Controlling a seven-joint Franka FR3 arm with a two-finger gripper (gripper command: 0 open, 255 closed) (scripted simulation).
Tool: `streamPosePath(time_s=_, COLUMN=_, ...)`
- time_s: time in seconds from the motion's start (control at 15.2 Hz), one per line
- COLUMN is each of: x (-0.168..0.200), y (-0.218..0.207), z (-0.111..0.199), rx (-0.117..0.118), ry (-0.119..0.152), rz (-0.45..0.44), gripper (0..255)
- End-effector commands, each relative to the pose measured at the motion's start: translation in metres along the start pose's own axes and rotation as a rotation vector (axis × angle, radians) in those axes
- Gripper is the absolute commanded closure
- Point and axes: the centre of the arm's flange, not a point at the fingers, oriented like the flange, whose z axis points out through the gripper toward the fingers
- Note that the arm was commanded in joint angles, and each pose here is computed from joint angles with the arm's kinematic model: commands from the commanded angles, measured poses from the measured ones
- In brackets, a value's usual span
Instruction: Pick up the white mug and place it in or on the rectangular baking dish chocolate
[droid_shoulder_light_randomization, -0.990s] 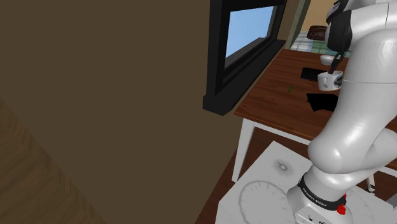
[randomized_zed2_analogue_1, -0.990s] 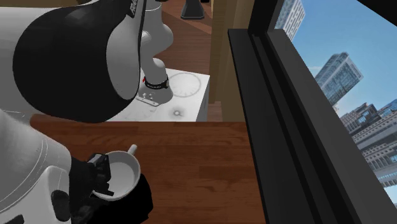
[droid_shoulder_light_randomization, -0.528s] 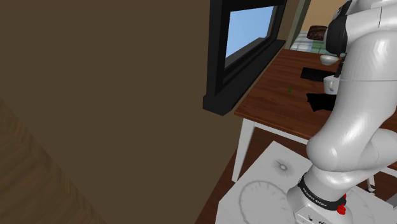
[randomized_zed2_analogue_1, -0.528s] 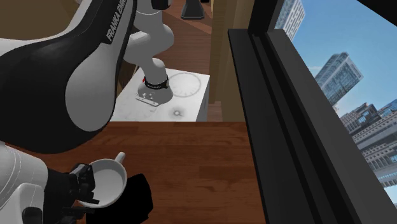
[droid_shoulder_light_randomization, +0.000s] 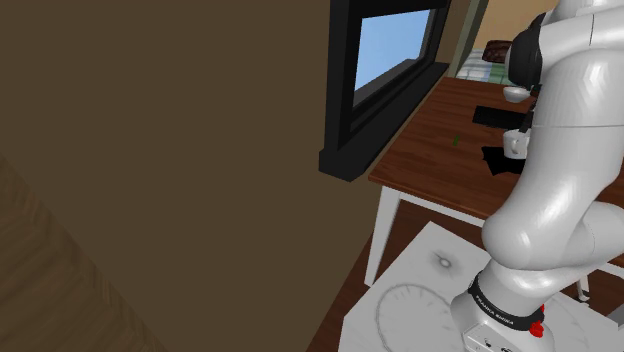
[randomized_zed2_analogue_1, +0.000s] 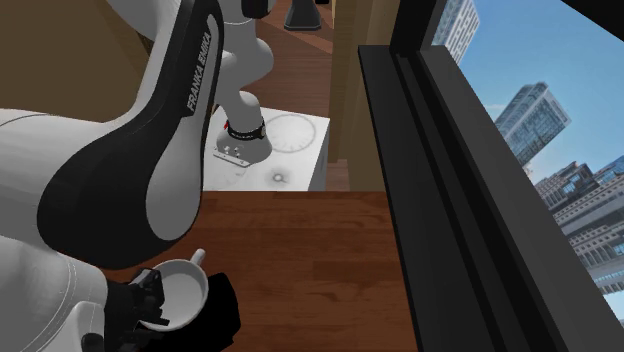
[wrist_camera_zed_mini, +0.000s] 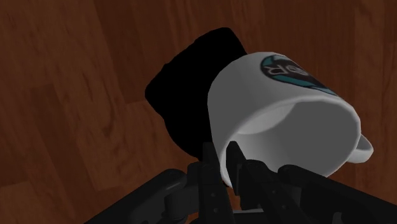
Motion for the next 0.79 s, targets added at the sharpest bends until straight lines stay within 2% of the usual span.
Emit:
streamPosePath(time_s=0.0, x=-0.0004, y=0.0010, z=0.0108, rx=-0.001, ry=0.000, rz=0.000, gripper=255)
streamPosePath(time_s=0.07, x=-0.0005, y=0.0014, z=0.0182, rx=-0.001, ry=0.000, rz=0.000, gripper=255)
streamPosePath(time_s=0.59, x=-0.0005, y=0.0014, z=0.0182, rx=-0.001, ry=0.000, rz=0.000, gripper=255)
streamPosePath(time_s=0.66, x=-0.0007, y=0.0016, z=0.0184, rx=-0.001, ry=0.000, rz=0.000, gripper=0)
streamPosePath(time_s=0.73, x=-0.0009, y=0.0012, z=0.0184, rx=-0.001, ry=0.000, rz=0.000, gripper=0)
